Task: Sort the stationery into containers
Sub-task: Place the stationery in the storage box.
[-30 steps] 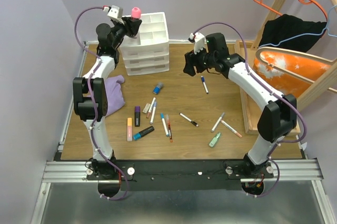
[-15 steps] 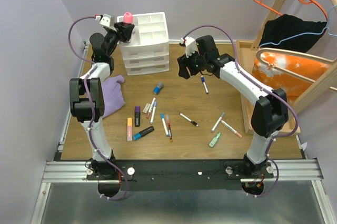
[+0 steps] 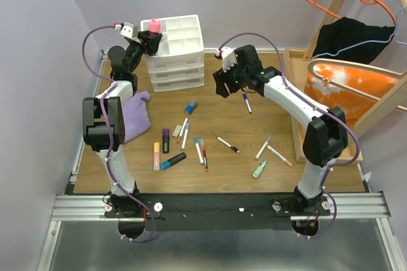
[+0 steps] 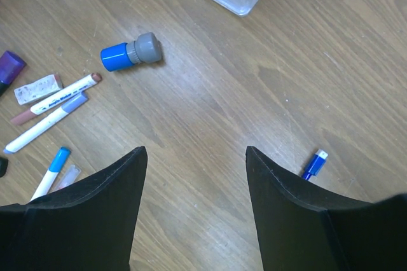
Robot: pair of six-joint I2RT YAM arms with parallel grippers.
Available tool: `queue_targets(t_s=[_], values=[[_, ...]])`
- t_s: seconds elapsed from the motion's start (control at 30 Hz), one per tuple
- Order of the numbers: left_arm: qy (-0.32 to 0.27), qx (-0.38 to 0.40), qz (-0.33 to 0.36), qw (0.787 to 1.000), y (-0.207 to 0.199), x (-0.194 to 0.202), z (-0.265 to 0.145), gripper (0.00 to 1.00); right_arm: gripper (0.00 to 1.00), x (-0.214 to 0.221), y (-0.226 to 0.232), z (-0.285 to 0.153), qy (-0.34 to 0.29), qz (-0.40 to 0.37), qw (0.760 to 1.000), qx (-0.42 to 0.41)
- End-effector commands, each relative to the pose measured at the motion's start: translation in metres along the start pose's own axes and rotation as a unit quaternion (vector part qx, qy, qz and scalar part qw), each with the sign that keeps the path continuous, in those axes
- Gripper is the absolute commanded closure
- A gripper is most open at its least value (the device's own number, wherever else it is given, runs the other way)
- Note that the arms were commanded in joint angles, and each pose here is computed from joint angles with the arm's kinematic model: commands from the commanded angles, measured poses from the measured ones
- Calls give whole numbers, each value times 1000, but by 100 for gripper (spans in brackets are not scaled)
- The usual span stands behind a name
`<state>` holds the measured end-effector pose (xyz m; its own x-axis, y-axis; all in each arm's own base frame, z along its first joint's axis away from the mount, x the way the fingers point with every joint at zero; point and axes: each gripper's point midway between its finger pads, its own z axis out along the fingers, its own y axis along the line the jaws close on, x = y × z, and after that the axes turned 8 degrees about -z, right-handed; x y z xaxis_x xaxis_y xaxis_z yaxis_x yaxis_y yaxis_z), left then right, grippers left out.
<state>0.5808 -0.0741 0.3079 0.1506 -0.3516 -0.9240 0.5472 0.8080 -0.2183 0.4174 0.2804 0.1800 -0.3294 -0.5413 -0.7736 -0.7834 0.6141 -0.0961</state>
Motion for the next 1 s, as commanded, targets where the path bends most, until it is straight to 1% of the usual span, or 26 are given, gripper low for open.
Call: queue_targets(t_s=[0.0, 0.17, 0.27, 0.3, 0.33, 0.4, 0.43, 0.47, 0.53, 0.57, 0.6, 0.63, 0.67, 0.7, 0.73, 0.77, 0.8, 0.83, 0.87, 0.9, 0.97], values=[[-31, 20, 35, 999, -18, -30, -4, 60, 29, -2, 2, -10, -2, -13, 1000, 12], [-39, 13, 52, 998, -14, -36, -2, 56, 28, -2, 2, -9, -4, -13, 1000, 11], [-44, 13, 60, 997, -11, -39, 3, 55, 28, -2, 3, -8, -5, -15, 1000, 11], [-41, 13, 58, 997, -8, -34, 6, 55, 28, -2, 2, -7, -5, -14, 1000, 12], [-52, 17, 64, 996, -8, -44, 11, 55, 28, -3, 2, -7, -5, -13, 1000, 12], [-54, 19, 64, 996, -5, -41, 17, 57, 28, -1, 2, -5, -3, -13, 1000, 13], [-62, 23, 69, 995, -6, -49, 21, 59, 28, -1, 2, -4, -3, -13, 1000, 13], [-65, 23, 69, 995, -5, -51, 23, 63, 28, -1, 2, -3, -3, -14, 1000, 12], [-70, 26, 71, 995, -6, -56, 27, 68, 28, -5, 0, -1, -9, -14, 1000, 14], [-71, 30, 69, 995, -7, -57, 28, 74, 28, -9, -2, 0, -13, -4, 1000, 19], [-72, 33, 65, 995, -10, -60, 28, 77, 28, -34, -9, -5, -42, -2, 999, 34], [-70, 37, 62, 995, -11, -60, 27, 80, 28, -51, -14, -6, -60, 3, 998, 38], [-71, 40, 59, 995, -13, -61, 26, 85, 25, -63, -16, 0, -70, 17, 997, 35], [-70, 42, 54, 995, -15, -62, 25, 86, 24, -89, -17, -1, -99, 23, 995, 26], [-68, 45, 51, 995, -16, -61, 24, 88, 23, -147, -25, -24, -164, 16, 986, 30], [-66, 52, 48, 995, -20, -59, 23, 90, 20, -161, -26, -8, -176, 33, 984, 15], [-64, 53, 42, 996, -19, -57, 23, 91, 19, -181, -19, -11, -200, 25, 979, -13], [-63, 55, 33, 996, -20, -56, 23, 92, 17, -230, -19, -43, -266, 17, 964, -19], [-61, 60, 29, 996, -22, -53, 23, 93, 15, -238, -16, -39, -279, 16, 960, -32], [-61, 61, 27, 996, -23, -53, 23, 93, 13, -251, -15, -35, -306, 24, 951, -42], [-61, 62, 27, 996, -24, -54, 23, 93, 11, -264, -17, -37, -335, 34, 941, -41]])
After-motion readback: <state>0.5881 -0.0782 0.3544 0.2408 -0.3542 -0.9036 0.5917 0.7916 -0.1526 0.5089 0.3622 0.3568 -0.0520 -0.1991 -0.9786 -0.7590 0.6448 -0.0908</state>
